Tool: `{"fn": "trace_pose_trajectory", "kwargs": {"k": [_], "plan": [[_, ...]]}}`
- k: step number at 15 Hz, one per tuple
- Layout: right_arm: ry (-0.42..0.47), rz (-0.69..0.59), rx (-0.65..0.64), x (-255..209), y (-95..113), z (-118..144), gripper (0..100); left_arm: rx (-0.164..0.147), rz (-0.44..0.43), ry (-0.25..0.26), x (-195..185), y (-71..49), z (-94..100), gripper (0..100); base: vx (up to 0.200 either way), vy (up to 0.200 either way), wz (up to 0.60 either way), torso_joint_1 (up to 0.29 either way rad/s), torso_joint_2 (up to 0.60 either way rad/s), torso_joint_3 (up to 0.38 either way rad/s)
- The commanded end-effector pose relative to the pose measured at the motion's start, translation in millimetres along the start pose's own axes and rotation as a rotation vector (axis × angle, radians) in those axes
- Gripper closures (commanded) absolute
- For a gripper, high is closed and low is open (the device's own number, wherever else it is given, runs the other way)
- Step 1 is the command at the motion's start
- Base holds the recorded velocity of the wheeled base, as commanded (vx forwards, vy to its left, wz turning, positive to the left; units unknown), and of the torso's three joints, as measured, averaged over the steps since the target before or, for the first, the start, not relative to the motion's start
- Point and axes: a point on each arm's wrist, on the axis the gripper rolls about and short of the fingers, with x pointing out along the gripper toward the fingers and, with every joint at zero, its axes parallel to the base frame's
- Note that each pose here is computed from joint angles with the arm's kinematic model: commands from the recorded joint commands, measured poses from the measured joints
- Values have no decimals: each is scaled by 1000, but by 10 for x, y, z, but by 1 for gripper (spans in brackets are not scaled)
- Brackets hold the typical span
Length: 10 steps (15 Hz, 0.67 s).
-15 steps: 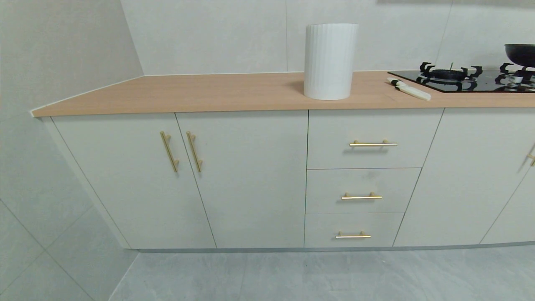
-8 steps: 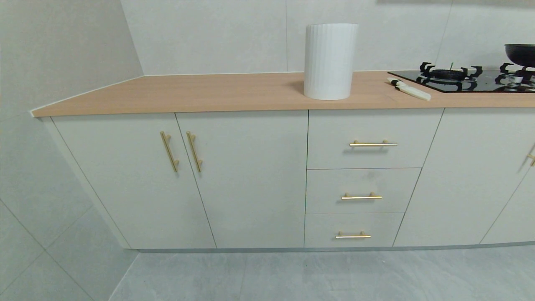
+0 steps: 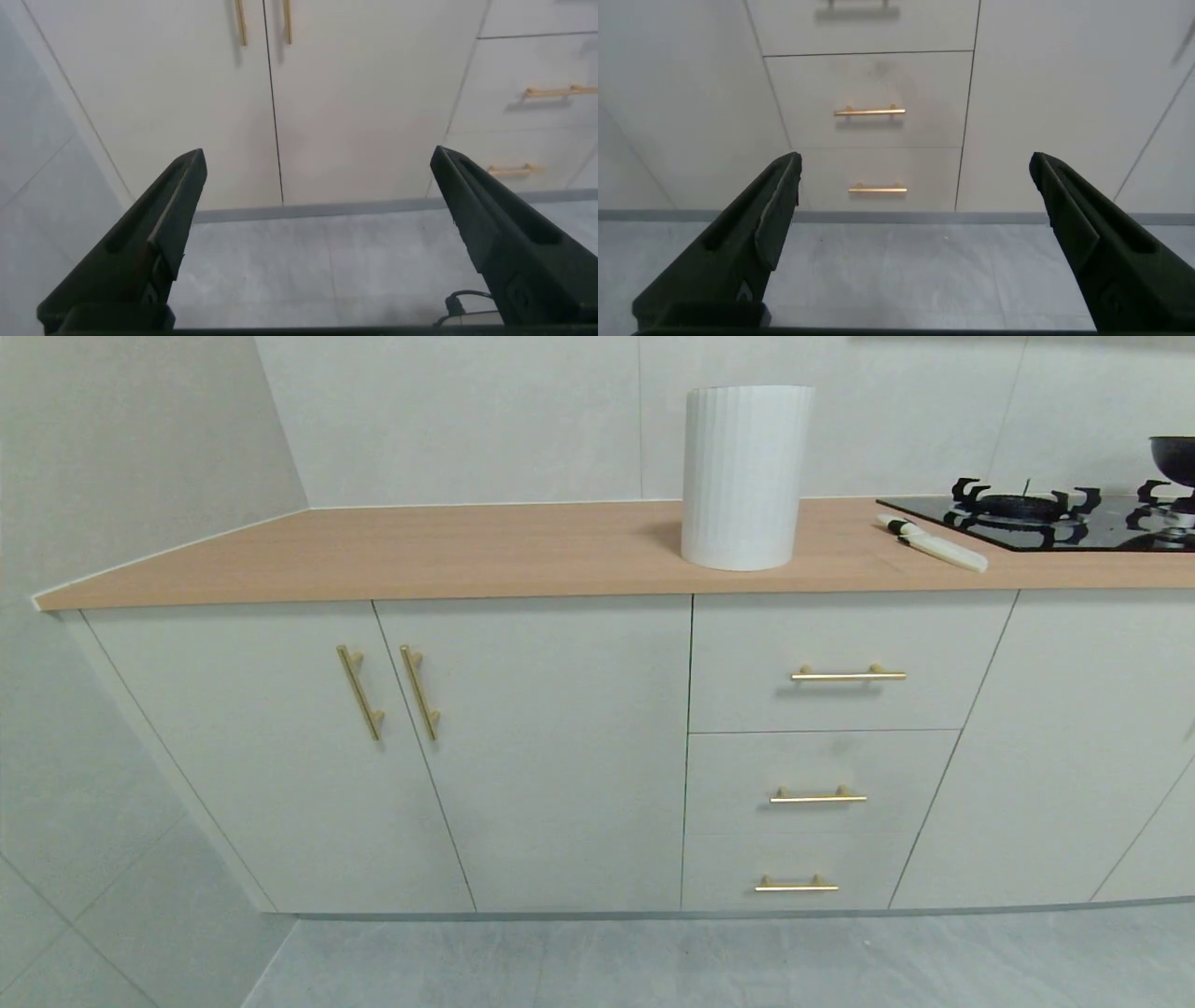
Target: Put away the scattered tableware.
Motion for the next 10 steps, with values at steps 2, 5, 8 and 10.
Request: {"fn": "trace_pose_trajectory", "kwargs": {"k": [2,5,8,10], "plan": [[2,1,0,2,0,1,0,0,0,0,0,0,0,0,200,0,0,7,7,2],[2,1,2,2,0,1,0,0,0,2,0,0,-1,0,200,0,0,1,-1,5],[4,1,2,2,0,-1,0,0,0,0,0,0,0,0,200,0,0,-1,2,1],[2,1,2,2,0,1,0,0,0,0,0,0,0,0,200,0,0,0,0,5]]}}
